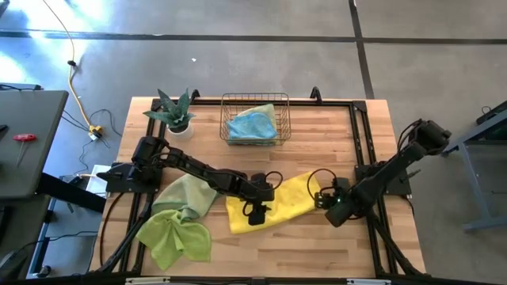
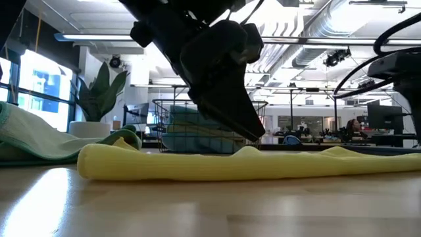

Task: Fold microfiber towels
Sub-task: Fold the yellow microfiber cloth

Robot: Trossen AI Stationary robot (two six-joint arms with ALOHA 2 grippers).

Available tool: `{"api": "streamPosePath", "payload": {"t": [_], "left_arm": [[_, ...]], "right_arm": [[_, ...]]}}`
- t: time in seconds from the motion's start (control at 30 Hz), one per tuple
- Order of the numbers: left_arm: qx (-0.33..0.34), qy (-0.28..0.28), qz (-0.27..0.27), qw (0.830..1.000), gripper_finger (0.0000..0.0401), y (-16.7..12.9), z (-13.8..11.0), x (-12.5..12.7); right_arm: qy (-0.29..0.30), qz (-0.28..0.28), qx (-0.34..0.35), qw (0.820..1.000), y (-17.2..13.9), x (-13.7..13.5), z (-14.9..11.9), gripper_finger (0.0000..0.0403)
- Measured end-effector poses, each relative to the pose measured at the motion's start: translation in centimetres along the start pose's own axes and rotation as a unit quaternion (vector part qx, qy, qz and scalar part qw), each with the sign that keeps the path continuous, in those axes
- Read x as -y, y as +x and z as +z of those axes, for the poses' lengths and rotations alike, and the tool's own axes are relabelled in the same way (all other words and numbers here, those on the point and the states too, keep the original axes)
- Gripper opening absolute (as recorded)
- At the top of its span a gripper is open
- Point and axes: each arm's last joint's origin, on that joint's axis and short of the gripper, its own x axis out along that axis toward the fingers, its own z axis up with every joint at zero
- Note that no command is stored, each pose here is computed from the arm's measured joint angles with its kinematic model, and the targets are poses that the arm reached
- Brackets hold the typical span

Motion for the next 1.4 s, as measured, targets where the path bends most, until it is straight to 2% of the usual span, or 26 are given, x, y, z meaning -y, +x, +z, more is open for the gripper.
{"api": "streamPosePath", "payload": {"t": [0.2, 0.33, 0.6, 0.97, 1.17, 1.27, 1.4], "left_arm": [[0.004, 0.005, 0.0, 1.0, 0.0165, 0.0, 0.1, -0.1], [0.003, 0.008, 0.0, 1.0, 0.0165, 0.0, 0.1, -0.1], [0.001, 0.006, -0.001, 1.0, 0.0165, 0.0, 0.1, -0.1], [0.003, 0.004, 0.003, 1.0, 0.0165, 0.0, 0.1, -0.4], [0.001, -0.005, 0.001, 1.0, 0.0165, 0.0, 0.1, -0.4], [-0.004, -0.026, 0.002, 1.0, 0.0165, -0.2, 0.1, -0.4], [-0.016, -0.058, 0.005, 0.998, 0.0165, -0.5, 0.0, -0.4]], "right_arm": [[0.015, 0.031, 0.006, 0.999, 1.7, 1.1, 1.6, 0.0181], [0.027, 0.084, -0.006, 0.996, 3.2, 1.9, 2.0, 0.0181], [0.005, 0.086, -0.004, 0.996, 3.0, 2.1, 2.3, 0.0176], [0.006, 0.104, -0.003, 0.995, 3.1, 1.8, 2.2, 0.0082], [0.002, 0.125, 0.011, 0.992, 3.1, 1.6, 2.2, 0.001], [-0.003, 0.125, 0.012, 0.992, 3.1, 1.5, 2.2, 0.0007], [-0.018, 0.099, 0.001, 0.995, 2.6, 1.4, 2.1, 0.0002]]}}
